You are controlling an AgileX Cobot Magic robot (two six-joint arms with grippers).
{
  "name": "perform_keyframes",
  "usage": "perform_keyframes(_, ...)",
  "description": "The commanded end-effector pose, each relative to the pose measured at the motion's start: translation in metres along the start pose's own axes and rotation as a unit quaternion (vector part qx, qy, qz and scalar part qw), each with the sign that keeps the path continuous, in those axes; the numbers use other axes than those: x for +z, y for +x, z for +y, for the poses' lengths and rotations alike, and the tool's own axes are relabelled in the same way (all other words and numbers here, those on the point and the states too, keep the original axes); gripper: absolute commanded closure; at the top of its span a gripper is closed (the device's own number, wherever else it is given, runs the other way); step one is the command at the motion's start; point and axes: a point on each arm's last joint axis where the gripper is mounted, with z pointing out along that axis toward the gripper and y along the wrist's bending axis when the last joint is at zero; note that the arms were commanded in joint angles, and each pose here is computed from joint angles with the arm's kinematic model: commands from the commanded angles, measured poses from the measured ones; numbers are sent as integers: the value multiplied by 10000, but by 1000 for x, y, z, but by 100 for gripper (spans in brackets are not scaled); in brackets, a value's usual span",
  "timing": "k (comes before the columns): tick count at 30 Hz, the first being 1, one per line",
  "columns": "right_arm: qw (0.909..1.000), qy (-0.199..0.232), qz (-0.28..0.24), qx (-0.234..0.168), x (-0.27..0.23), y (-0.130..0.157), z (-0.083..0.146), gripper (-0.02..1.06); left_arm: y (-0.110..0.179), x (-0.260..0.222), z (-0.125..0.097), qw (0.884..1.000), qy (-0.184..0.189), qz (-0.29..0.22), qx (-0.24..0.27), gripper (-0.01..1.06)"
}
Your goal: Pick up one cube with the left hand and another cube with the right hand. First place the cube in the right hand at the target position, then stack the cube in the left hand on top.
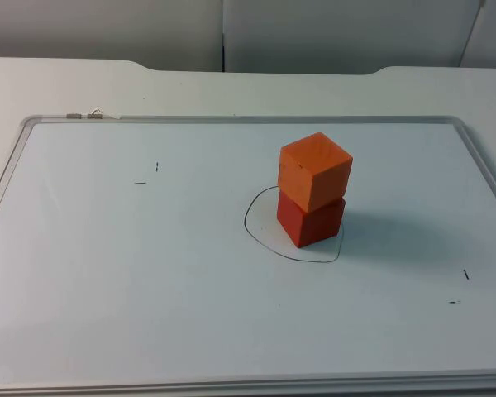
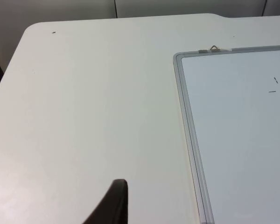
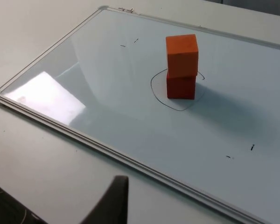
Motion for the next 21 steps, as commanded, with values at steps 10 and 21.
perform_keyframes(10, 10000, 18, -36, -19, 2, 1, -1, 0, 1, 2, 0, 10000, -23, -17, -36, 0)
perform_keyframes(21, 10000, 36, -37, -9, 2, 1, -1, 0, 1, 2, 0, 10000, -23, -17, -36, 0)
